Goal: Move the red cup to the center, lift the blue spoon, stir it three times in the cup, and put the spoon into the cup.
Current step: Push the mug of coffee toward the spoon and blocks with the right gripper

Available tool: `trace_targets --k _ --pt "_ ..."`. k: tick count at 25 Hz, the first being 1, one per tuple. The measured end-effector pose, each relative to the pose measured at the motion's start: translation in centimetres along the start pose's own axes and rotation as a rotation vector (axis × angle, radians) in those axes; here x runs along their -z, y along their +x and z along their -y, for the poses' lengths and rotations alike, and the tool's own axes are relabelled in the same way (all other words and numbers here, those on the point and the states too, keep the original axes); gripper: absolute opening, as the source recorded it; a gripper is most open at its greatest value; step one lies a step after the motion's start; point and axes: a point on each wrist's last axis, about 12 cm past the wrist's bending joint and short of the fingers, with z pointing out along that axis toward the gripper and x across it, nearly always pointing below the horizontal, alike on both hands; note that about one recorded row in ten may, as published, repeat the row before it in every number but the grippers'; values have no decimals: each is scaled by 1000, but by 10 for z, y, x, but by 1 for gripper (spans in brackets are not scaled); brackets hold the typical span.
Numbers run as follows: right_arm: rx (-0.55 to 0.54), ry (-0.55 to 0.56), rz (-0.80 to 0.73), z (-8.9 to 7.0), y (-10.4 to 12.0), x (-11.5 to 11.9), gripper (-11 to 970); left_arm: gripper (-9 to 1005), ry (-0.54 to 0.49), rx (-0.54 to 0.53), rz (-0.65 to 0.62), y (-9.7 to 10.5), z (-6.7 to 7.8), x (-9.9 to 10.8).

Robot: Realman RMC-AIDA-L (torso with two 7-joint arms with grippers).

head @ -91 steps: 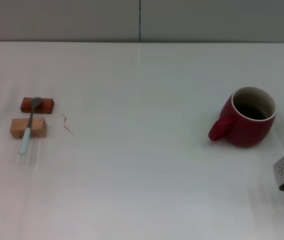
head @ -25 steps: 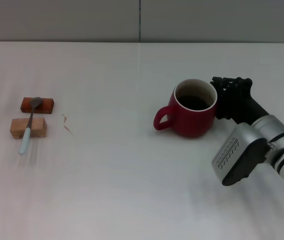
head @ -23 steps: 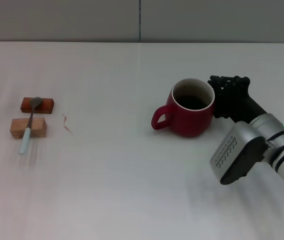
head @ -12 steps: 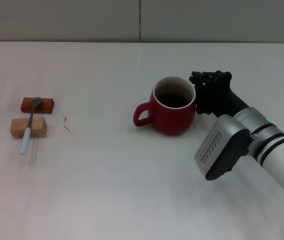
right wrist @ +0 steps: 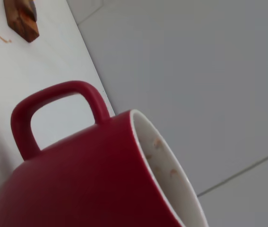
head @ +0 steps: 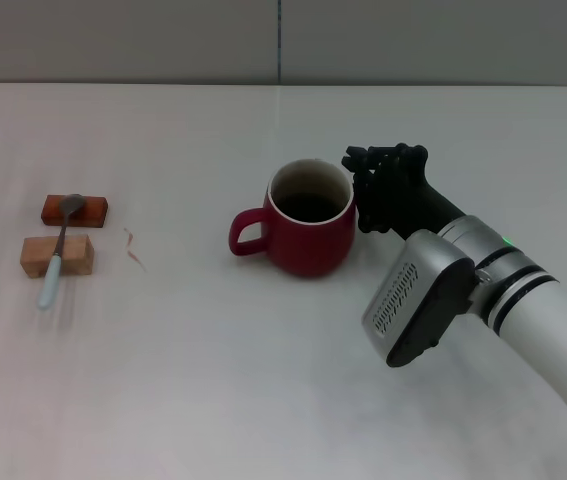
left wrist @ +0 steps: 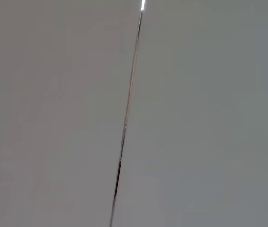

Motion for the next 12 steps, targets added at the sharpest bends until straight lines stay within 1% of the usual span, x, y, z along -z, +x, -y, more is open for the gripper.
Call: trace_targets --k 5,12 --pt "-3 -8 17 0 -4 -2 68 843 2 2 1 0 1 0" --pt "-44 -1 27 2 -6 -4 67 843 0 9 -3 2 1 4"
